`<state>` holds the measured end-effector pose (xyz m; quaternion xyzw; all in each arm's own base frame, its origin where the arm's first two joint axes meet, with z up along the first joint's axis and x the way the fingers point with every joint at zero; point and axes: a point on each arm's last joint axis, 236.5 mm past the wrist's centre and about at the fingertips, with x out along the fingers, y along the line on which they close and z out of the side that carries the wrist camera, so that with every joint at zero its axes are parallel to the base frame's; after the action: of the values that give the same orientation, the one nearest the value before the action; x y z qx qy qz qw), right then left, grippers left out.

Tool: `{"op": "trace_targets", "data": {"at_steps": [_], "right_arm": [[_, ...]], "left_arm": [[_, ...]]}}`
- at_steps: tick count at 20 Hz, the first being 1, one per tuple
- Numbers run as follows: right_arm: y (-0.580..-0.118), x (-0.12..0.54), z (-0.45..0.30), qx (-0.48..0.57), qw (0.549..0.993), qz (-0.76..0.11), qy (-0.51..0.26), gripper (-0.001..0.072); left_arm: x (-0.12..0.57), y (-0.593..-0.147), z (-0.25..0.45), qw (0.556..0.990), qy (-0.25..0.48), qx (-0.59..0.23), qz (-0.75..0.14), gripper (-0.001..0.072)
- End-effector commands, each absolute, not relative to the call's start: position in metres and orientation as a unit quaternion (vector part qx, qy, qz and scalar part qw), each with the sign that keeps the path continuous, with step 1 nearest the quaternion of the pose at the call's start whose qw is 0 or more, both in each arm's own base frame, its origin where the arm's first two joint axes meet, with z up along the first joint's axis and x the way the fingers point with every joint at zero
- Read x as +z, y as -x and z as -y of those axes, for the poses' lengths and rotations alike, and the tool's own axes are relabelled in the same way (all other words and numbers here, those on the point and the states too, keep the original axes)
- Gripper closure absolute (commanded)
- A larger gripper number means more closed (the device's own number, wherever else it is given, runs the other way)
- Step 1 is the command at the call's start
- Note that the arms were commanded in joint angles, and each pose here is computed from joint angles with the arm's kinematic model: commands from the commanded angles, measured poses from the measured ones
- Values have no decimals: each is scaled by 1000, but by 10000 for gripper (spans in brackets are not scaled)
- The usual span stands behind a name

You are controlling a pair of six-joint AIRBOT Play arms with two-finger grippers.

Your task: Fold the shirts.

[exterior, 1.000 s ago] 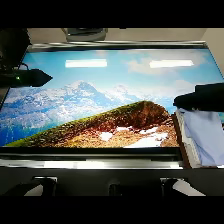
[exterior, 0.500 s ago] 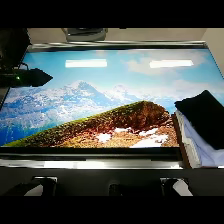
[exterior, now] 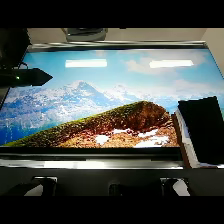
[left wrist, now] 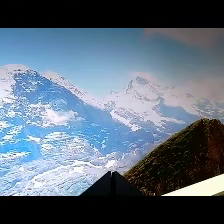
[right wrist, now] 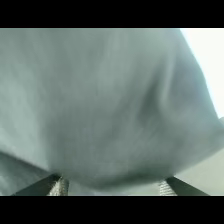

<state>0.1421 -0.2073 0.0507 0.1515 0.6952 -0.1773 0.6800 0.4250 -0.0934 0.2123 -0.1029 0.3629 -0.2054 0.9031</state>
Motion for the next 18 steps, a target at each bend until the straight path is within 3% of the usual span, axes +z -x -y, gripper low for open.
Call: {"op": "trace_targets", "data": {"at_steps": [1, 3, 5, 7, 8, 9, 10, 12, 14, 15, 18], "right_arm": [[-174, 116, 270, -235, 750, -618, -22, 104], [-231, 208, 302, -284, 833, -471, 60, 116], [-312, 311, 275, -258, 915, -285, 123, 136], [-383, 352, 192, -149, 965, -174, 128, 147], [-411, 343, 142, -80, 973, -174, 128, 147], [-431, 318, 90, -8, 969, -206, 134, 147], [-444, 278, 35, 64, 954, -260, 133, 142], [-440, 178, -55, 159, 895, -412, 59, 148], [-408, 99, -112, 241, 806, -539, 40, 151], [-393, 71, -128, 268, 766, -582, 53, 151], [-373, 39, -145, 284, 724, -623, 87, 125]], "left_arm": [[257, -431, 86, 926, 71, -208, -307, 678], [331, -444, 66, 961, 51, -178, -203, 680], [382, -455, 40, 985, 25, -113, -126, 683], [371, -467, 10, 988, -19, -16, -152, 683], [341, -472, 2, 979, -36, 19, -202, 681], [298, -472, 3, 960, -40, 29, -276, 679], [251, -467, 8, 933, -40, 26, -356, 629], [148, -432, 21, 846, -32, 8, -533, 256], [78, -393, 49, 778, -9, -53, -626, 251], [56, -376, 55, 765, 15, -52, -642, 250], [16, -337, 55, 766, 75, -7, -638, 251]]}}
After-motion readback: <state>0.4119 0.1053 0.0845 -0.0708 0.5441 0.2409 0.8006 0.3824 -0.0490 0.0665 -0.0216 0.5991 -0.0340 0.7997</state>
